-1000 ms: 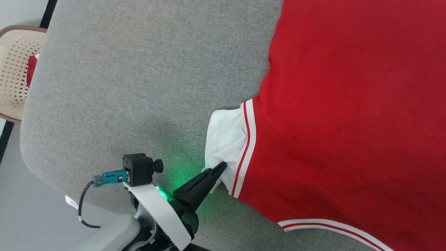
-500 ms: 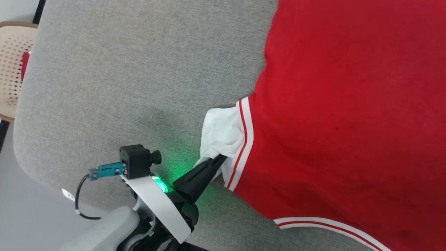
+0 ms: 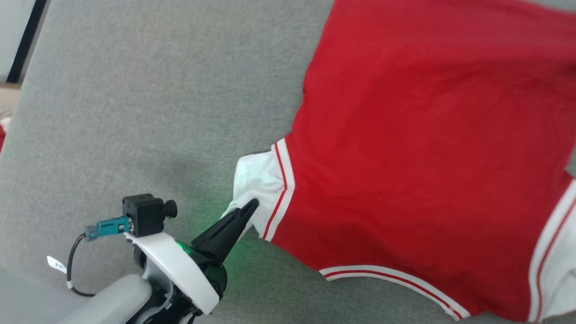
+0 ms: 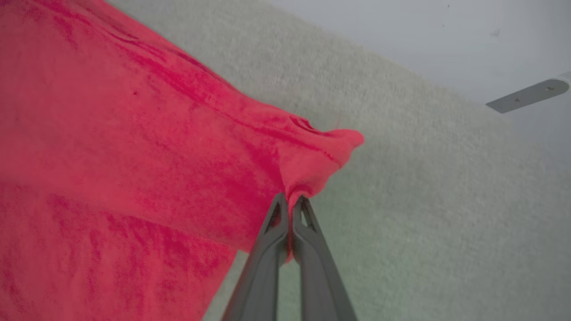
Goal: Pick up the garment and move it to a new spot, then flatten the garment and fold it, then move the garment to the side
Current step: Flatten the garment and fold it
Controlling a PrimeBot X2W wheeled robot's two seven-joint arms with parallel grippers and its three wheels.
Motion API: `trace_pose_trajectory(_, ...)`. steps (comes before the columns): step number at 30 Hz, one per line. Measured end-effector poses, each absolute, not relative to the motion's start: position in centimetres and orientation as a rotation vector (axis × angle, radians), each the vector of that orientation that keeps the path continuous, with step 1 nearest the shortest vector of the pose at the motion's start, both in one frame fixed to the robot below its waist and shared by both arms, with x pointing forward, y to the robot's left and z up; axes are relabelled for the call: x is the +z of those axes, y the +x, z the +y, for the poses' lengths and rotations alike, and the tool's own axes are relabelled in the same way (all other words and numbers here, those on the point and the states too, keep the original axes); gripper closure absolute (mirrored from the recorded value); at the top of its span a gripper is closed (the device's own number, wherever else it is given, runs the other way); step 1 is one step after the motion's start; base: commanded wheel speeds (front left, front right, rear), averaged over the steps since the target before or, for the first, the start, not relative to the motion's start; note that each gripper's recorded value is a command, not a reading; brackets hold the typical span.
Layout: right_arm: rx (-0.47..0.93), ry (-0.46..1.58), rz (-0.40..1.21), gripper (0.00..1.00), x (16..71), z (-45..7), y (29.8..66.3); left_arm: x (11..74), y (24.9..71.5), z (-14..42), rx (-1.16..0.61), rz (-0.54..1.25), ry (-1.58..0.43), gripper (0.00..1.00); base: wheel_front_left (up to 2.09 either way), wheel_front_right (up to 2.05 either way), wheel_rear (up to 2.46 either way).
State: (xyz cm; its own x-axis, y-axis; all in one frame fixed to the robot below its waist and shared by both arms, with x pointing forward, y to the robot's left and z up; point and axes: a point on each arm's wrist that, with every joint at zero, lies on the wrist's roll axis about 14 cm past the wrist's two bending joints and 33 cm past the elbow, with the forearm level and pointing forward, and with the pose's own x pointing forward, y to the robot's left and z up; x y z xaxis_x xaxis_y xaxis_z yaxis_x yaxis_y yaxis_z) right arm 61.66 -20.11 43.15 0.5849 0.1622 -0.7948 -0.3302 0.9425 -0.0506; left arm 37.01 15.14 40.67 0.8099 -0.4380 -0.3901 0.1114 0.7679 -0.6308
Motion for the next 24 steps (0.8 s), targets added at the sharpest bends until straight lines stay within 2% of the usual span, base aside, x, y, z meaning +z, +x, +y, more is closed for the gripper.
trace_pose_trajectory(5,0.312,-0.213,0.913,1.0,43.2,-23.0,56.2,41.6,36.7,14.6,-0.339,0.544,-0.619,1.0,0.0,0.0,0.0)
trace_pose_trajectory(13,0.384,-0.18,1.007,1.0,41.1,-24.5,44.7,42.0,35.7,14.5,-0.341,0.541,-0.613,1.0,0.0,0.0,0.0)
trace_pose_trajectory(16,0.413,-0.15,1.053,1.0,40.1,-24.1,40.2,42.1,35.5,14.4,-0.347,0.536,-0.602,1.0,0.0,0.0,0.0)
trace_pose_trajectory(17,0.413,-0.15,1.053,1.0,40.1,-24.1,40.2,42.1,35.5,14.4,-0.347,0.536,-0.602,1.0,0.0,0.0,0.0)
trace_pose_trajectory(19,0.43,-0.122,1.08,1.0,39.6,-23.4,37.4,42.5,35.4,14.0,-0.361,0.528,-0.603,1.0,0.0,0.0,0.0)
trace_pose_trajectory(24,0.505,-0.038,1.182,1.0,38.3,-20.1,30.0,42.8,35.1,14.0,-0.365,0.516,-0.599,1.0,0.0,0.0,0.0)
